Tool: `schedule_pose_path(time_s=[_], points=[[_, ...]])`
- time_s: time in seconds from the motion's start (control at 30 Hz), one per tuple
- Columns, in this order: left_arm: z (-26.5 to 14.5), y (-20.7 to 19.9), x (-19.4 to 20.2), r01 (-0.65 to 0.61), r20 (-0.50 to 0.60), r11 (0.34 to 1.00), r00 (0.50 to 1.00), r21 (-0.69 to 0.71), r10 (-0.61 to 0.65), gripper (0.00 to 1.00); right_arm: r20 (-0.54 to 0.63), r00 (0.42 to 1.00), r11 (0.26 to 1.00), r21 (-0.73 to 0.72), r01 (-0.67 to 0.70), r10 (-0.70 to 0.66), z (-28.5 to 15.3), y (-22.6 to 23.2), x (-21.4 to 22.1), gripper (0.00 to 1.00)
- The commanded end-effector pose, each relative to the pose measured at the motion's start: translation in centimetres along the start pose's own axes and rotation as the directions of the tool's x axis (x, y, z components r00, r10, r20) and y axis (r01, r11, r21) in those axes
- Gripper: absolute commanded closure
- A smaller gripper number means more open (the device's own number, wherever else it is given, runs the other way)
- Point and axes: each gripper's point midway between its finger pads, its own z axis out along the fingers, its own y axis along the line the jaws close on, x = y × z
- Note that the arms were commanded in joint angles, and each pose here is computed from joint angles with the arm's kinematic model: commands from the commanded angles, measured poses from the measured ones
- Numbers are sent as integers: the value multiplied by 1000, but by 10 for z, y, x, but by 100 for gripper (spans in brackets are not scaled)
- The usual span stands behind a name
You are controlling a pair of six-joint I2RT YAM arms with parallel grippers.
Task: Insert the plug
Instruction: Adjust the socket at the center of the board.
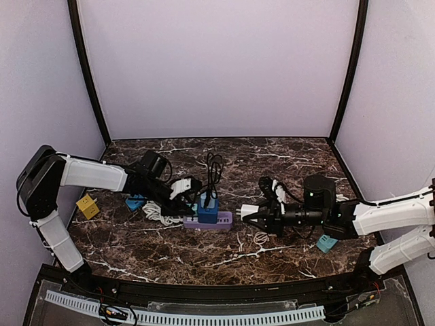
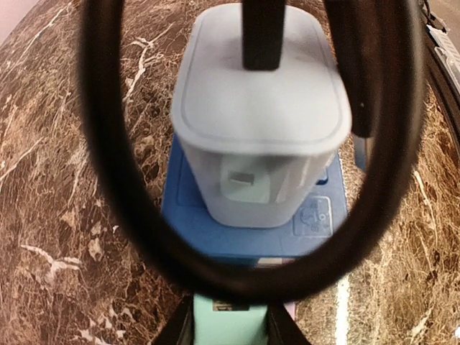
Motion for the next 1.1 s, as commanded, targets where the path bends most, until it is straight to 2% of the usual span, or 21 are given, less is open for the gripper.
schedule_pose_path(time_s=[0.0, 0.13, 0.2, 0.23, 0.37, 0.4, 0.47, 0.53, 0.63, 0.7, 0.73, 0.77, 0.8, 0.9, 0.97, 1.07], points=[[-9, -5, 11, 49, -47, 998, 998, -47, -51, 79, 53, 999, 1000, 24, 12, -13, 0, -5, -9, 100], [-15, 11, 26, 186, -108, 957, 971, -221, -213, 96, 47, 998, 999, 32, 31, -33, 6, -9, -11, 100], [-21, 20, 37, 291, -109, 890, 931, -350, -348, 99, 48, 998, 999, 33, 41, -43, 9, -11, -12, 100], [-27, 23, 43, 347, -89, 836, 903, -425, -420, 99, 51, 998, 998, 33, 46, -47, 11, -11, -13, 100], [-46, 25, 56, 502, 42, 632, 801, -591, -597, 99, 54, 997, 998, 23, 60, -61, 16, -11, -14, 100], [-47, 22, 55, 558, 90, 579, 762, -595, -642, 99, 52, 997, 998, 17, 59, -60, 18, -11, -14, 100], [-49, 15, 58, 602, 133, 514, 719, -611, -682, 99, 50, 997, 998, 10, 62, -62, 22, -12, -15, 100], [-45, 6, 57, 627, 155, 488, 697, -607, -700, 99, 48, 997, 998, -1, 63, -63, 27, -12, -16, 100], [-38, -4, 55, 637, 165, 498, 697, -588, -698, 97, 43, 997, 998, -24, 63, -62, 35, -11, -17, 100], [-33, -8, 44, 643, 178, 533, 714, -550, -677, 88, 35, 997, 997, -35, 64, -63, 40, -12, -15, 100], [-32, -11, 39, 643, 180, 553, 723, -531, -668, 76, 32, 997, 997, -38, 66, -65, 42, -13, -14, 100], [-32, -11, 38, 642, 180, 560, 726, -524, -663, 69, 30, 997, 997, -39, 66, -65, 44, -13, -13, 100], [-32, -13, 34, 636, 178, 580, 737, -509, -652, 55, 26, 997, 997, -41, 69, -68, 47, -14, -12, 100], [-39, -16, 23, 604, 170, 634, 775, -483, -609, 40, -4, 998, 997, -49, 66, -66, 54, -16, -8, 100], [-45, -31, 12, 576, 125, 727, 808, -374, -576, 34, -30, 998, 997, -55, 60, -62, 58, -17, -5, 100], [-68, -40, -8, 491, 146, 835, 871, -246, -469, 28, -31, 997, 996, -50, 67, -69, 58, -18, -2, 100]])
